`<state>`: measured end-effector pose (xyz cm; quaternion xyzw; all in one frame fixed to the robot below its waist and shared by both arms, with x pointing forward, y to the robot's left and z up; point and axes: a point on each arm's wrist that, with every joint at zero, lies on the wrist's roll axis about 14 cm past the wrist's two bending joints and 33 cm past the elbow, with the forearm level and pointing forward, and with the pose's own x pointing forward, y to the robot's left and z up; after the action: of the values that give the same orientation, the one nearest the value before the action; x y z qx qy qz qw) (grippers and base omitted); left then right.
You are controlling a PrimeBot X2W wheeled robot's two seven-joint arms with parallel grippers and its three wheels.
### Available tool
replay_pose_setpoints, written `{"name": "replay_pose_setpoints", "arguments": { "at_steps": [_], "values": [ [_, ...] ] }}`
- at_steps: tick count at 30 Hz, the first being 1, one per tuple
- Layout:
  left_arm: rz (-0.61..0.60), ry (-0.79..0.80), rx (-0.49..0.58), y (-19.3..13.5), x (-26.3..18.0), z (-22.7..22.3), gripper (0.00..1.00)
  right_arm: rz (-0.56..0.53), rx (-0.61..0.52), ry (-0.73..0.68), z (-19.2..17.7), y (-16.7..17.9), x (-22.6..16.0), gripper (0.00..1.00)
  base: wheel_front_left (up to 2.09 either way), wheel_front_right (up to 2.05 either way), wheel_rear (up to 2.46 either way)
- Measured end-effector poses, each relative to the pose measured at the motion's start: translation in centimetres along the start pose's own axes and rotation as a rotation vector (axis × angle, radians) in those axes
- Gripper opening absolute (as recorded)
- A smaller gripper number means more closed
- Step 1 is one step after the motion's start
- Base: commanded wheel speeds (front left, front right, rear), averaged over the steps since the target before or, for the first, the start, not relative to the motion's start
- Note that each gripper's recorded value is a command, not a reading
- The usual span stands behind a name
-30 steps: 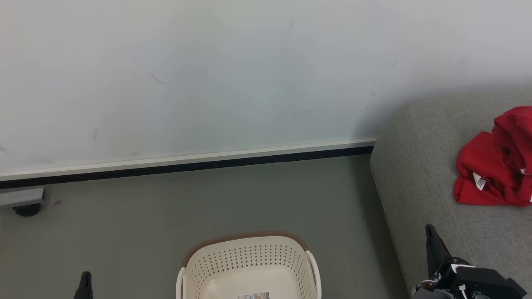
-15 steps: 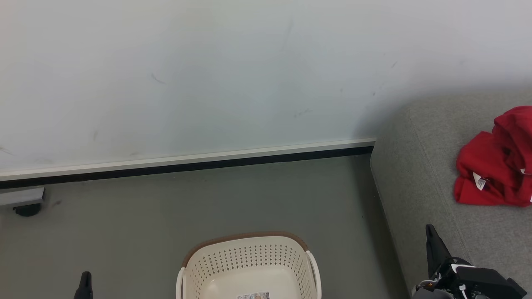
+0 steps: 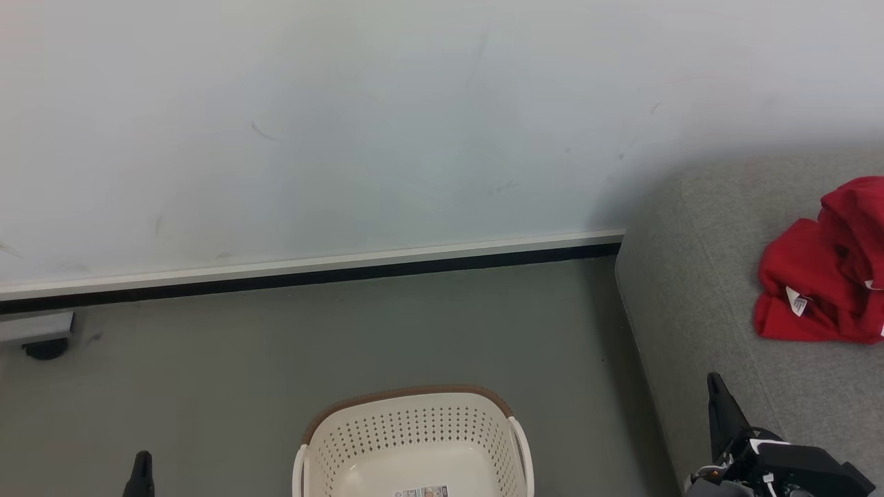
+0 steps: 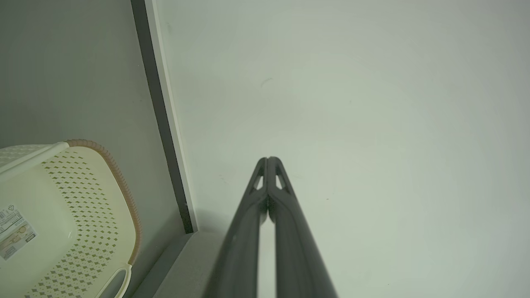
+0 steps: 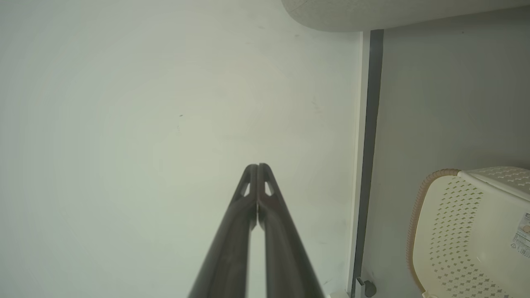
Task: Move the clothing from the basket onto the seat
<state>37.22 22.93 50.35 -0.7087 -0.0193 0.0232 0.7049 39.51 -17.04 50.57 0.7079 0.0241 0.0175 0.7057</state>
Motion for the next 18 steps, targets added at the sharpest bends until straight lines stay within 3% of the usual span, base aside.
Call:
{"name": "replay_pose_setpoints", "arguments": {
  "at_steps": [18],
  "values": [
    [0.000, 0.000, 0.000, 0.00, 0.00, 0.01, 0.00, 0.000, 0.000, 0.000, 0.01, 0.00, 0.00, 0.00, 0.00, 0.00, 0.00]
  ]
}}
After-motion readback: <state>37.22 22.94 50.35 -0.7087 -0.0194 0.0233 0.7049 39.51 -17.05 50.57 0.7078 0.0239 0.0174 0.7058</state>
